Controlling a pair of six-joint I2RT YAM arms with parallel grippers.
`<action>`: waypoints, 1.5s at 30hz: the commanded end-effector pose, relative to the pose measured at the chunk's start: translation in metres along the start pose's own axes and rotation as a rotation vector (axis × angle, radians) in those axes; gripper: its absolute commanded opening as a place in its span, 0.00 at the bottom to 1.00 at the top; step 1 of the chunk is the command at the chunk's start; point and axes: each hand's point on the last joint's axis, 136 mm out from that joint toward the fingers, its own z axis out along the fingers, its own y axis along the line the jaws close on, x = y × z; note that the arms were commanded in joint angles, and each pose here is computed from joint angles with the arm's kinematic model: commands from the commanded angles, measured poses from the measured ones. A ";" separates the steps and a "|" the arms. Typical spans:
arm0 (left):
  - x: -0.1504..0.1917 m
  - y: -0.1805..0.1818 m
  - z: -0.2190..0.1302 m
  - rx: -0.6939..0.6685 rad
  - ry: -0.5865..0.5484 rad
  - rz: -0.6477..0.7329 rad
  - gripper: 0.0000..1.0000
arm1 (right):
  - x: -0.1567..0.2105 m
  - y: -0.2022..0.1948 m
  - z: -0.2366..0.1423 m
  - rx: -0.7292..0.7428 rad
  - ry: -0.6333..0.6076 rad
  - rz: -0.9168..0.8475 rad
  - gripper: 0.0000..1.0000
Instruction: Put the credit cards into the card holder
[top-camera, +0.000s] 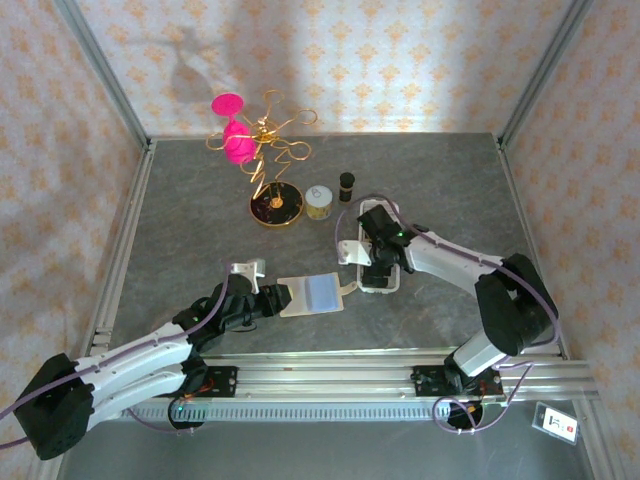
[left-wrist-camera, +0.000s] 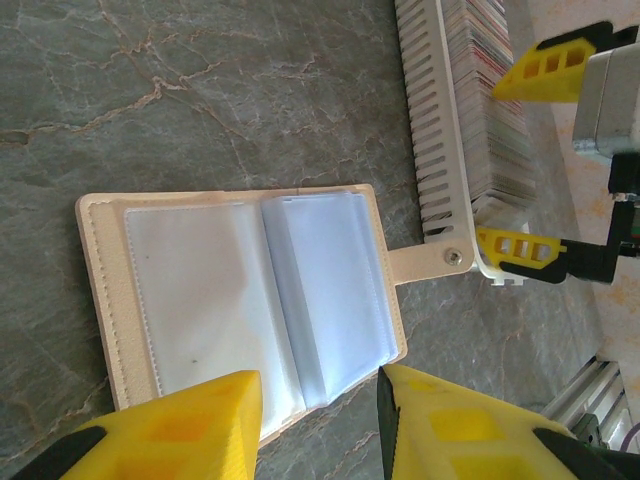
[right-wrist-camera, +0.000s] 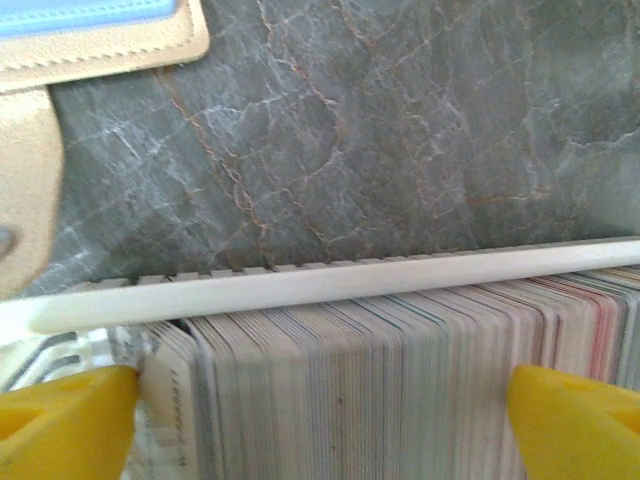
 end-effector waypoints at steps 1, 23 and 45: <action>-0.001 -0.004 -0.001 0.025 -0.011 0.010 0.36 | 0.002 -0.019 0.000 0.067 0.044 -0.017 0.86; -0.002 -0.006 -0.002 0.035 -0.014 0.003 0.35 | 0.007 -0.022 -0.023 0.115 0.049 -0.022 0.38; -0.001 -0.008 -0.002 0.043 -0.011 -0.002 0.33 | 0.006 -0.024 -0.037 0.156 0.021 -0.015 0.17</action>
